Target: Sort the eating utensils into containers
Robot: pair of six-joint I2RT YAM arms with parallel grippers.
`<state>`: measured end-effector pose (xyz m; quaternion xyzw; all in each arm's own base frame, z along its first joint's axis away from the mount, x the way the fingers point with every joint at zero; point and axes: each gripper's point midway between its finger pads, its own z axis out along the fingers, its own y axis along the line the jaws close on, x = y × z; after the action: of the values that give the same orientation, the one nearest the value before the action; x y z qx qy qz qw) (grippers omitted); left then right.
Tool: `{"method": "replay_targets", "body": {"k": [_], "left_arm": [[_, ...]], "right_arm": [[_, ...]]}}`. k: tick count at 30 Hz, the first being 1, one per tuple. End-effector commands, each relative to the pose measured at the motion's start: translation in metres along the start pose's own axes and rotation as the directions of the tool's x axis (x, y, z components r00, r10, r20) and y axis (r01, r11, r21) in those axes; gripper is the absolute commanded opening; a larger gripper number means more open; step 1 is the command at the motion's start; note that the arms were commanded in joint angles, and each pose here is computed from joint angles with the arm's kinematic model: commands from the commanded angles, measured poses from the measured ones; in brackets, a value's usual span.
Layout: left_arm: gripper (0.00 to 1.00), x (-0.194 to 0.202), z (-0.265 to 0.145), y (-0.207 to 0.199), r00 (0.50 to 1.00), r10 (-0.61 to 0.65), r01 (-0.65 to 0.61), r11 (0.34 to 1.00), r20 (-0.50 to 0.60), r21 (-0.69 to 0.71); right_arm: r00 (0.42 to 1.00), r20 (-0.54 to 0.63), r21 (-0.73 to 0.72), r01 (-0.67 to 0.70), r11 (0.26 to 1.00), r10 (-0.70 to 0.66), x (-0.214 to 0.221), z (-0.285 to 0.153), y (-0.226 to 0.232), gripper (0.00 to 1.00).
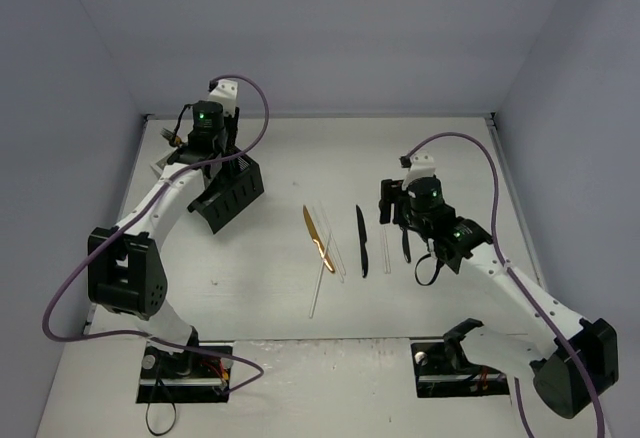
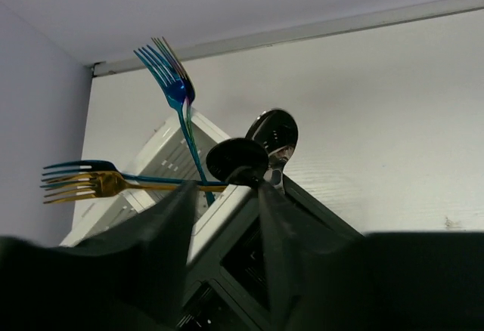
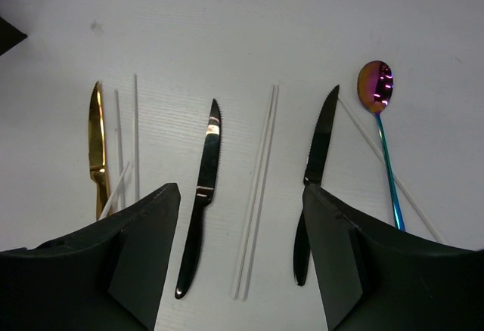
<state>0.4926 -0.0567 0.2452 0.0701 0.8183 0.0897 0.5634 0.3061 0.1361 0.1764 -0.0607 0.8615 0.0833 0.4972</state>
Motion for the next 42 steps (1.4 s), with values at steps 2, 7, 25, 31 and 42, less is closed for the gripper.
{"method": "replay_targets", "body": {"k": [2, 7, 25, 31, 42], "left_arm": [[0.54, -0.039, -0.039, 0.005, 0.989, -0.122, 0.120, 0.992, 0.079, 0.037], [0.68, -0.044, -0.091, -0.001, 0.981, -0.186, 0.178, 0.975, 0.047, 0.130], [0.70, 0.072, -0.192, -0.023, 0.960, -0.270, 0.279, 0.921, -0.072, 0.273], [0.70, 0.076, -0.195, -0.025, 0.959, -0.272, 0.282, 0.915, -0.075, 0.288], [0.70, 0.078, -0.193, -0.028, 0.958, -0.273, 0.287, 0.912, -0.089, 0.293]], "right_arm": [[0.995, 0.044, 0.098, -0.093, 0.991, 0.089, -0.029, 0.019, -0.032, 0.63], [0.983, -0.039, 0.204, -0.170, 0.964, 0.182, -0.020, 0.040, -0.081, 0.59], [0.931, -0.272, 0.348, -0.141, 0.927, 0.243, 0.040, 0.111, -0.157, 0.42], [0.916, -0.331, 0.313, -0.118, 0.943, 0.225, 0.055, 0.125, -0.155, 0.35], [0.888, -0.400, 0.292, -0.112, 0.950, 0.228, 0.084, 0.138, -0.153, 0.33]]}}
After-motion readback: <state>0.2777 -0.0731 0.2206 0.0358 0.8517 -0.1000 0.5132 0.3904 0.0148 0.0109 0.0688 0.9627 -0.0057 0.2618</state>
